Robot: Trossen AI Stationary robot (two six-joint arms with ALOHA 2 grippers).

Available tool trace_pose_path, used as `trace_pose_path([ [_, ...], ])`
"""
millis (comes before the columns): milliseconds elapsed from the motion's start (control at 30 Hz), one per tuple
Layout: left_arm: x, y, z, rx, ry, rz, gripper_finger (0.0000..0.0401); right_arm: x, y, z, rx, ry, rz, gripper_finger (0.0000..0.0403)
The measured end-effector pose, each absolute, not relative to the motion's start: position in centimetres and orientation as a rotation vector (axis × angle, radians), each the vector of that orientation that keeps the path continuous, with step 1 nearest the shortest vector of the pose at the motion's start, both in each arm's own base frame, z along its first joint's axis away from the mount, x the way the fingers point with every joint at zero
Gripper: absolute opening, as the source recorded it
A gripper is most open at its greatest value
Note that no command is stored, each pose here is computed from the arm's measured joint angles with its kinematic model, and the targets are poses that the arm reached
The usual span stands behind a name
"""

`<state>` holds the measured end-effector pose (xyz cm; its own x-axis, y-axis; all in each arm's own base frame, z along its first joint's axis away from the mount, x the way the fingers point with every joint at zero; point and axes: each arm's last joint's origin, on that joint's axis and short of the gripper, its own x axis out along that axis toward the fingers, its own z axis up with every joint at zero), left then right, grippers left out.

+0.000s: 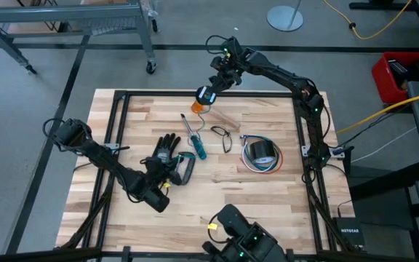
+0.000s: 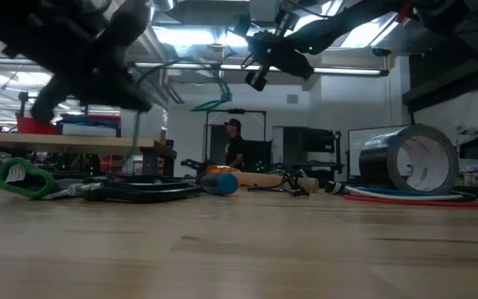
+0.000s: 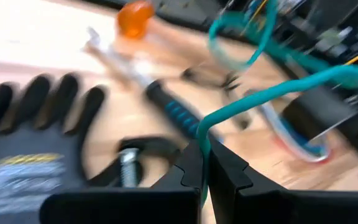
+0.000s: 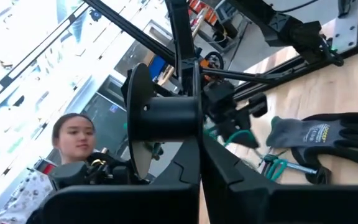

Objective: Coil cords
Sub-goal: Uncoil the green wire from the spool

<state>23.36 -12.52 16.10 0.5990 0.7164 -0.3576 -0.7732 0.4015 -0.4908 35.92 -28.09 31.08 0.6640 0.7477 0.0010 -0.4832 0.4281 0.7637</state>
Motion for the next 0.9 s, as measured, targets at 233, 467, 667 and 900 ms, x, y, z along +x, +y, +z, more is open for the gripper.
trace_pose_path([
  [233, 20.8, -11.6, 15.1, -0.687, 0.369, 1.098, 0.0, 35.7, -27.9, 31.5, 0.84, 0.376, 0.786, 0.0001],
  [467, 19.0, -12.0, 14.0, -0.761, 0.545, 1.17, 0.0, 35.7, -27.9, 31.5, 0.838, 0.376, 0.786, 0.0001],
  [667, 20.1, -13.1, 13.9, -0.822, 0.553, 1.032, 0.0025, 35.8, -28.0, 31.7, 0.799, 0.358, 0.792, 0.0001],
  [900, 20.8, -13.6, 14.0, -0.871, 0.534, 0.973, 0.0098, 35.9, -28.1, 31.8, 0.779, 0.349, 0.794, 0.0001],
])
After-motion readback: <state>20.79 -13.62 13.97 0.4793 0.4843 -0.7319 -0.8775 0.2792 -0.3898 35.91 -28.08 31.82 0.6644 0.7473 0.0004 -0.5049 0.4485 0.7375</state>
